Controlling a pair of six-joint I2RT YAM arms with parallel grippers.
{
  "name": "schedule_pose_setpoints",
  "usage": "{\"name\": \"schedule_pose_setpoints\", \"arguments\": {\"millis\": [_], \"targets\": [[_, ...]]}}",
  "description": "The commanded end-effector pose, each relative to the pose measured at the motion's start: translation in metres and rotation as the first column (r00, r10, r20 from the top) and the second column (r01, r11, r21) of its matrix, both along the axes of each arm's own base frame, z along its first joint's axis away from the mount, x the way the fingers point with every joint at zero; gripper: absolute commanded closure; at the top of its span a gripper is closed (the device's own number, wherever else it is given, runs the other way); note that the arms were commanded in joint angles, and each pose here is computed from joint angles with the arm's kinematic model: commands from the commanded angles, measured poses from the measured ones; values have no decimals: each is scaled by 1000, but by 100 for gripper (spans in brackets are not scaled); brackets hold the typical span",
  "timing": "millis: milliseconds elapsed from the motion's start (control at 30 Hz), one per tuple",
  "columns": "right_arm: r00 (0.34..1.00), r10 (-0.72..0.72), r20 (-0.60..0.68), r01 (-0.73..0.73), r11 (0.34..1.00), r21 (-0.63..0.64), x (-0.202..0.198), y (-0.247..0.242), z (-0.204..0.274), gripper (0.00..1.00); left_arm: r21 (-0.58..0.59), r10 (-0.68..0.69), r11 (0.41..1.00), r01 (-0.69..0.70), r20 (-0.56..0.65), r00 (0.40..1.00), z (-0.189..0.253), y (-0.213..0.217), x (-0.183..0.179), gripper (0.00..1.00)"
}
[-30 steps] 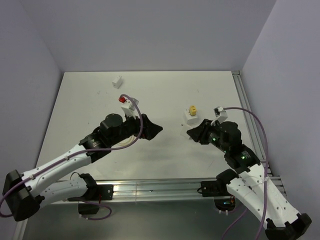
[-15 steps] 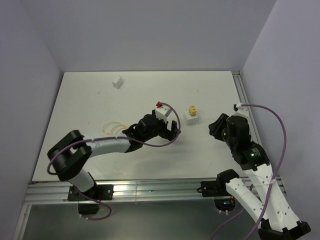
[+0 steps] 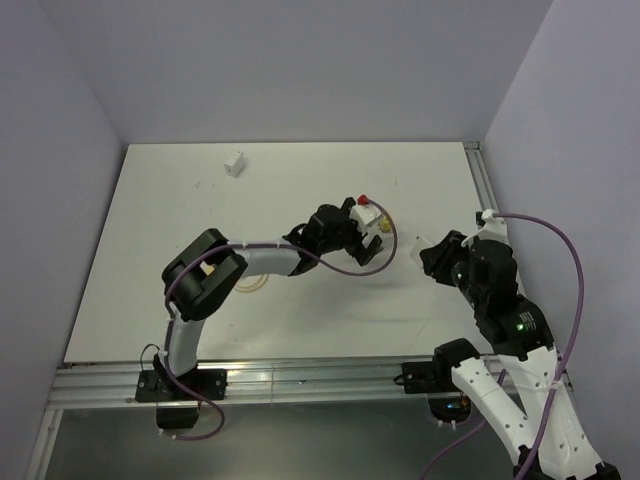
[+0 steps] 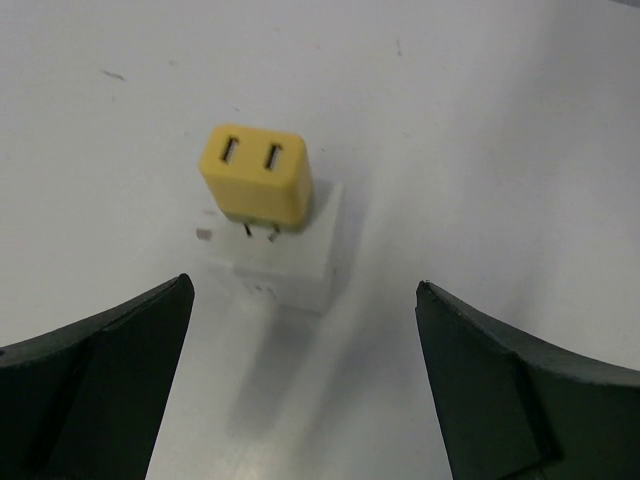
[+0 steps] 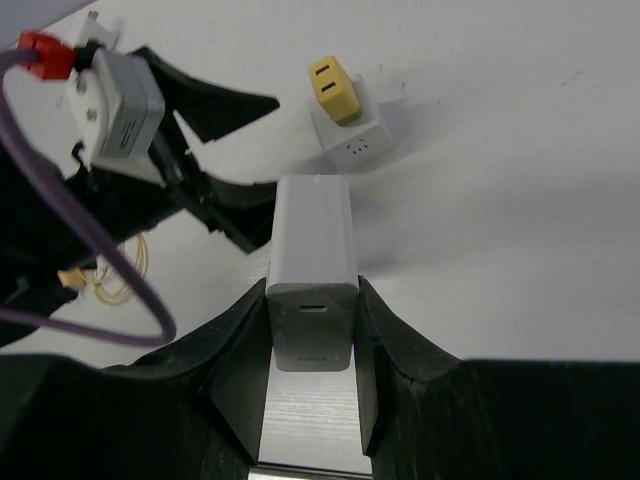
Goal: Insert the plug
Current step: Pick up the socket from the center of the board.
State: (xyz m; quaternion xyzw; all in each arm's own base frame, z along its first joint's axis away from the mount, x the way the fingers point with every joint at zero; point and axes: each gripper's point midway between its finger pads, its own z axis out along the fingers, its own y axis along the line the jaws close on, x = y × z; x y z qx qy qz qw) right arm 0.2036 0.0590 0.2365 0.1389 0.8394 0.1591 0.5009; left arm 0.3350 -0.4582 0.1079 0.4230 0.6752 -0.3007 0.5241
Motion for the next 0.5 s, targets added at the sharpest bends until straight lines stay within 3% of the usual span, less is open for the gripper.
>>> {"name": "schedule_pose_setpoints", "arguments": {"millis": [0, 467], "targets": [[992, 13, 123, -15, 1000, 17, 0, 0, 40, 100, 24, -92, 996, 91, 51, 994, 13, -20, 18, 2], [986, 64, 152, -70, 997, 31, -2, 9, 41, 100, 54, -74, 996, 74, 8, 997, -14, -25, 38, 2]]}}
